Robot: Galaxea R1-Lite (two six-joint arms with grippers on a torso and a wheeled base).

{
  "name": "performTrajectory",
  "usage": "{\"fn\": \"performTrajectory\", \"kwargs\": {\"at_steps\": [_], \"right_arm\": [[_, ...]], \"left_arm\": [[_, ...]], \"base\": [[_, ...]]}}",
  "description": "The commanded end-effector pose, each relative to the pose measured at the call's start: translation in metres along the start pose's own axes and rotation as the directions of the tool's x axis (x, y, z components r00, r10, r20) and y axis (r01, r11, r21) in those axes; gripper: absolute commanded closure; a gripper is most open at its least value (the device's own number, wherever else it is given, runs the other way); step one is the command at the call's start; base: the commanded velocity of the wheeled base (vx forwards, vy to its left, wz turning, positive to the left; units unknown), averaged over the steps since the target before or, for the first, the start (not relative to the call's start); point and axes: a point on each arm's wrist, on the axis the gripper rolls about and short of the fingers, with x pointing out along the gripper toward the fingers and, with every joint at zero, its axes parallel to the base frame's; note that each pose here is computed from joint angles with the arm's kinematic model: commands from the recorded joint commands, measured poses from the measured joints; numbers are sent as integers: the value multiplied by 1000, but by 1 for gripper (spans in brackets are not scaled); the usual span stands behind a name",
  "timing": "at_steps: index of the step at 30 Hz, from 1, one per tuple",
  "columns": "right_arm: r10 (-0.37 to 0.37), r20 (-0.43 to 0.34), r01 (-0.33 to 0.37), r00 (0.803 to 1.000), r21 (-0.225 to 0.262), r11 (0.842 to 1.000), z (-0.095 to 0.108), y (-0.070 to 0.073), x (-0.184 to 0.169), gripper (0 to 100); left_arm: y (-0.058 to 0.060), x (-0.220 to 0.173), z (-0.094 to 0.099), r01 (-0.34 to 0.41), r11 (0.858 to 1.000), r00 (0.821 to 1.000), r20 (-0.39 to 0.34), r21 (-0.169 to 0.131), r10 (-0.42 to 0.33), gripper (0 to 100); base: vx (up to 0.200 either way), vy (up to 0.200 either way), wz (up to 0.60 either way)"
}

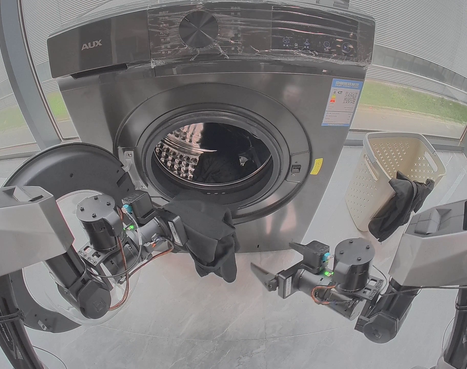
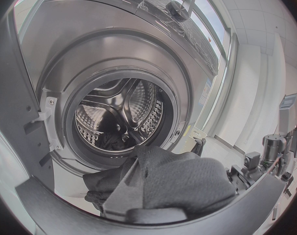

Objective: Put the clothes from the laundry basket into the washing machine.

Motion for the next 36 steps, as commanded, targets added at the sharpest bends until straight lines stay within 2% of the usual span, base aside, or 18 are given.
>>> {"fn": "performTrajectory", "kwargs": {"at_steps": [1,7,9,12,15,22,25,26,28,32,36], "right_arm": [[-85,8,85,996,28,996,3,-28,-6,0],[-132,10,131,991,67,989,3,-40,-14,0],[-196,46,192,980,76,978,16,-47,-28,0],[-204,75,198,976,83,977,26,-48,-37,0],[-202,65,196,977,86,977,26,-47,-43,0],[-191,50,185,980,102,977,22,-44,-41,0],[-189,59,182,980,105,978,23,-44,-40,0],[-189,59,182,980,105,978,23,-44,-40,0],[-186,59,179,981,105,978,24,-43,-41,0],[-179,51,173,983,102,980,22,-41,-41,0],[-158,31,154,987,113,982,16,-31,-40,0]], "left_arm": [[-3,-5,-2,5,1000,1000,-18,-7,-5,100],[-10,-12,1,3,1000,1000,-18,1,-3,100],[-11,-17,2,-6,1000,1000,-20,-1,6,100],[-12,-19,2,-3,1000,1000,-25,0,3,100],[-11,-19,2,-6,1000,1000,-26,1,6,100],[-12,-19,0,-5,1000,1000,-31,6,5,100],[-11,-22,-4,-9,999,999,-51,31,10,100],[-11,-22,-4,-9,999,999,-51,31,10,100],[-9,-22,-6,-12,999,998,-60,53,15,100],[-9,-22,-6,-10,999,998,-59,52,13,100],[-9,-21,-7,-10,999,998,-62,53,14,100]], "base": [[0,0,0],[0,0,0],[0,0,0],[0,0,0],[0,0,0],[171,0,0],[0,0,0],[0,0,0],[0,0,0],[100,0,0],[200,0,0]]}}
